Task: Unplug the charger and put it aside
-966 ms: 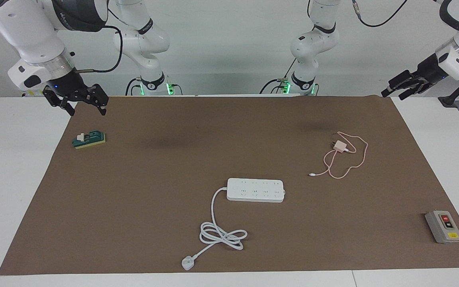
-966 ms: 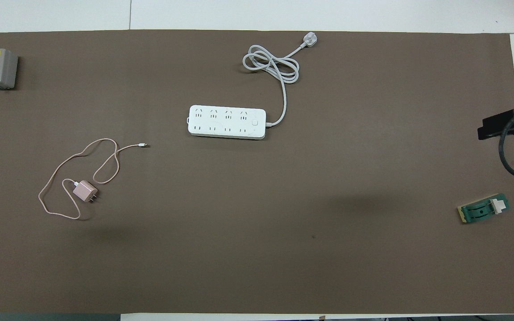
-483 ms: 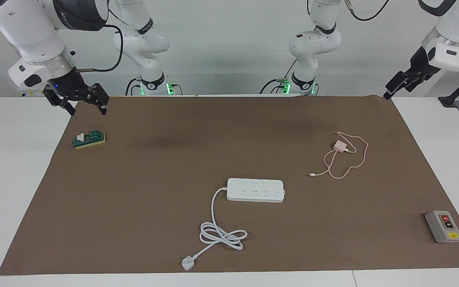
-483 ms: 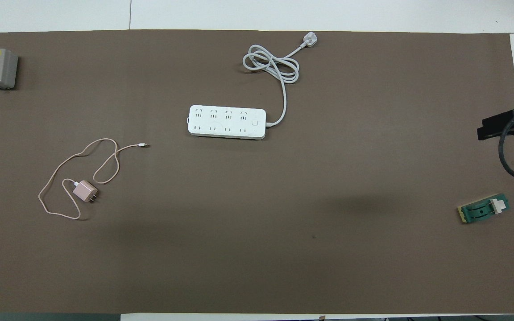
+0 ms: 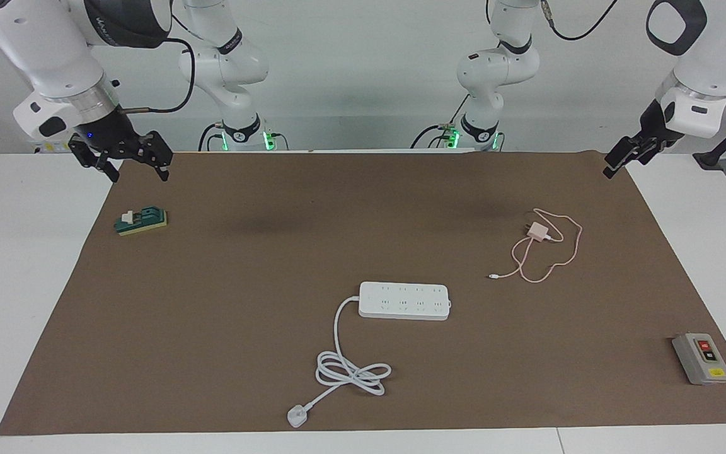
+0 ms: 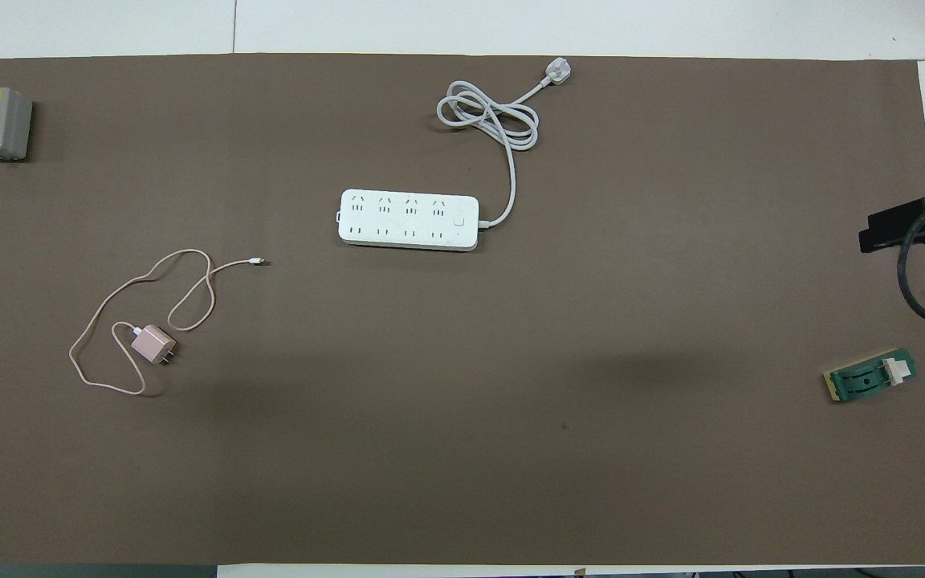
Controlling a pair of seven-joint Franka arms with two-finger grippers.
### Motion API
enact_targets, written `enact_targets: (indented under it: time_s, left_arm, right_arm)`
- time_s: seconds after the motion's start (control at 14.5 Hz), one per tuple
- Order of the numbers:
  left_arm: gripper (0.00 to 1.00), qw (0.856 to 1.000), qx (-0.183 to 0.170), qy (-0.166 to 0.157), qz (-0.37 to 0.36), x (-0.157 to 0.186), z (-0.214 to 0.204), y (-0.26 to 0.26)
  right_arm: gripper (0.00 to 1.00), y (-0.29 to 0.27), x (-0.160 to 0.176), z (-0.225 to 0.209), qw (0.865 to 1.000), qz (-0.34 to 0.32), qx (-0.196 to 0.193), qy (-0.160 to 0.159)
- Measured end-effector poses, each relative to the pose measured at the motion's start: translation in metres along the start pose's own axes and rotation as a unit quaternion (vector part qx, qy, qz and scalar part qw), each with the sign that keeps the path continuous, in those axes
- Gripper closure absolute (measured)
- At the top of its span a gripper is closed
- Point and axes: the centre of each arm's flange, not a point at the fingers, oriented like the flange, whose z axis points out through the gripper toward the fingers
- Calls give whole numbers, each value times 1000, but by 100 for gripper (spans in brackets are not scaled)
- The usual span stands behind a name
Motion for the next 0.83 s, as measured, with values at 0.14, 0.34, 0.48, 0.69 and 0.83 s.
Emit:
enact_targets:
  time_s: [0.14,0.34,0.48,0.69,0.83]
  left_arm:
    - [0,1000,2,2,-2,-1,-2,-3]
    - [0,1000,1,4,0,-1,-3,-1]
    - [0,1000,-2,8,5,-2,-6,5]
    - [0,1000,-11,11,13,-7,-12,15]
    - [0,999,-12,13,28,-11,-14,30]
  right_arm:
    - [0,0,0,0,1000,0,0,0]
    - [0,0,0,0,1000,0,0,0]
    - [0,0,0,0,1000,0,0,0]
    - [0,0,0,0,1000,0,0,0]
    - [0,0,0,0,1000,0,0,0]
